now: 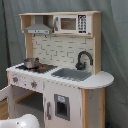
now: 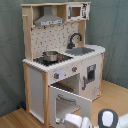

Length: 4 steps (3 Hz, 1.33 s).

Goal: Play with the kitchen

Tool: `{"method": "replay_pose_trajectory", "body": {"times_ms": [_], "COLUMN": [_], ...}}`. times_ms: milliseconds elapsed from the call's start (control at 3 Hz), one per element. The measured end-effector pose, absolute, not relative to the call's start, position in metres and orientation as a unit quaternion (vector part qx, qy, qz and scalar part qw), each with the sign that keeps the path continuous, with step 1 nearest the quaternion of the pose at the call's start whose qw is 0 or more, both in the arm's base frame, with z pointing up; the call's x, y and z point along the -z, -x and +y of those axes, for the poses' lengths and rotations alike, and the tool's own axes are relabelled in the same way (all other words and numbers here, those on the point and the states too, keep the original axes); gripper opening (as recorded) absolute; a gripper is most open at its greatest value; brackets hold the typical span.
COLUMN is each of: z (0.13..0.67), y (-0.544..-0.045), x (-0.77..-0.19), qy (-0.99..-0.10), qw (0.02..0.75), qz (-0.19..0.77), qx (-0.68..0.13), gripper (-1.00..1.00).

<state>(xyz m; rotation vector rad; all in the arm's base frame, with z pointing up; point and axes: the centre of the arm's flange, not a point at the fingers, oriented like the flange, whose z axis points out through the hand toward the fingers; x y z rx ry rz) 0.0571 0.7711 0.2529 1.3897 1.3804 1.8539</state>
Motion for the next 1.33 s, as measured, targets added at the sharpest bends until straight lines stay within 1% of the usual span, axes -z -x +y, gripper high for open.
{"method": "replay_pose_trajectory", "body": {"times_ms": [333, 667, 1000, 1333], "z": [0.763, 0.754, 0.739, 0.713], "y": [-0.052, -0.06, -0.089, -0.115], "x": [-0.213, -0.195, -0.193, -0.183], "qy": [-0.525, -0.545, -0.569, -0.585], "qw": [0.228, 0.24, 0.27, 0.3], "qz": [0.481, 0.448, 0.397, 0.356], "qx": [-0.664, -0.667, -0.668, -0.664], "gripper": [1.0, 1.0, 1.0, 1.0]}}
